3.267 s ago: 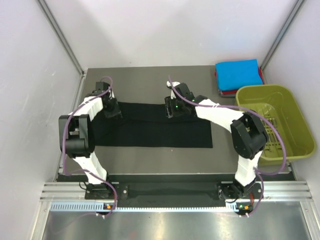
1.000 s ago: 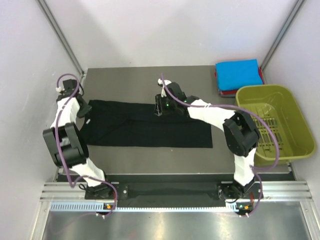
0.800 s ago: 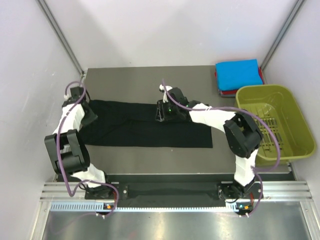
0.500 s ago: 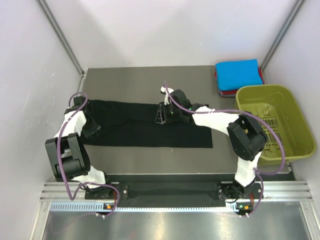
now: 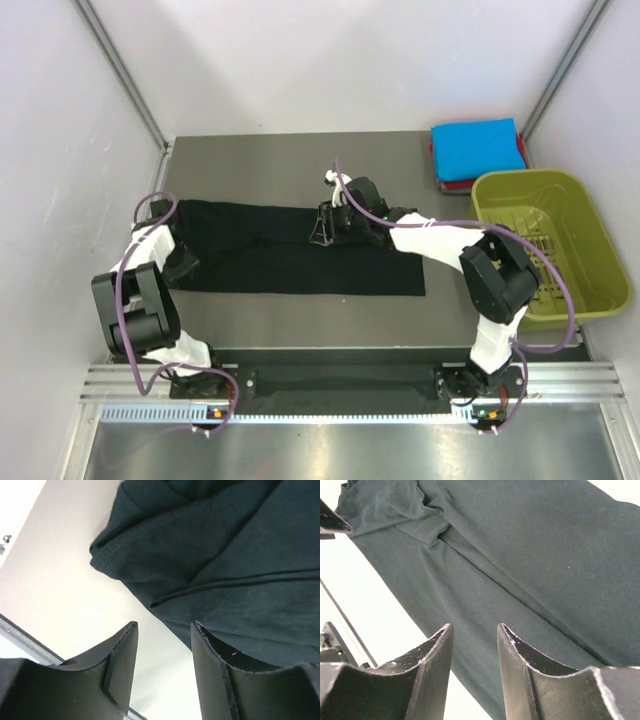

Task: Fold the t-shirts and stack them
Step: Fold the tshirt

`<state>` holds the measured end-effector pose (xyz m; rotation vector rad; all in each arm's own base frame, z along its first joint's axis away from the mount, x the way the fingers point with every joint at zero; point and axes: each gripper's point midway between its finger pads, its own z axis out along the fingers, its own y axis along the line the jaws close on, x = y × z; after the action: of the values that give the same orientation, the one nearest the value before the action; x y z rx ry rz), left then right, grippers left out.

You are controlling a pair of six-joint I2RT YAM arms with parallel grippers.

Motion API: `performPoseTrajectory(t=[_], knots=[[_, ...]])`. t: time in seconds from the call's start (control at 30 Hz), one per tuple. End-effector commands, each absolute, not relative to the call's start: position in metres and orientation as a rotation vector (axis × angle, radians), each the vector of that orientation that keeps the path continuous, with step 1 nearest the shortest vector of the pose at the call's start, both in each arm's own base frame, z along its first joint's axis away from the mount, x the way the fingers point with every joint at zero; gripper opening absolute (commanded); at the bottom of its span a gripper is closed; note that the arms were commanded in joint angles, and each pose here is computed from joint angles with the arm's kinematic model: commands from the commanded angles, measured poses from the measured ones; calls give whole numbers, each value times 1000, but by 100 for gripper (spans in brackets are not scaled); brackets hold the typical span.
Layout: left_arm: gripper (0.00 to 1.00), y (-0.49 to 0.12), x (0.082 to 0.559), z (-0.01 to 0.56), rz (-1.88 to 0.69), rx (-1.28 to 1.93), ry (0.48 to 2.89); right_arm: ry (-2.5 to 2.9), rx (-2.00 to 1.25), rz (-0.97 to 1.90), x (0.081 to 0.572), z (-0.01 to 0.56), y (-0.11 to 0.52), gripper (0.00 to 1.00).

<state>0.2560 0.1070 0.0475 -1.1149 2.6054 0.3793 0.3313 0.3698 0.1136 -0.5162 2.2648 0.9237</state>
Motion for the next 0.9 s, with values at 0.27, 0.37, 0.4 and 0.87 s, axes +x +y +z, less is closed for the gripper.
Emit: performPoseTrajectory(t=[0.27,0.37,0.4,0.87], knots=[[34,112,275,38,346,-1119,2539,2153,-500,984,340,149,370,41],[34,112,276,34,342,-1115,2546,2154,-496,985,341,149,369,41],[35,112,276,32,346,-1115,2552,2154,-498,988,341,149,369,41],[0,121,265,59,460,-1105,2553,2165,-488,997,343,145,369,41]])
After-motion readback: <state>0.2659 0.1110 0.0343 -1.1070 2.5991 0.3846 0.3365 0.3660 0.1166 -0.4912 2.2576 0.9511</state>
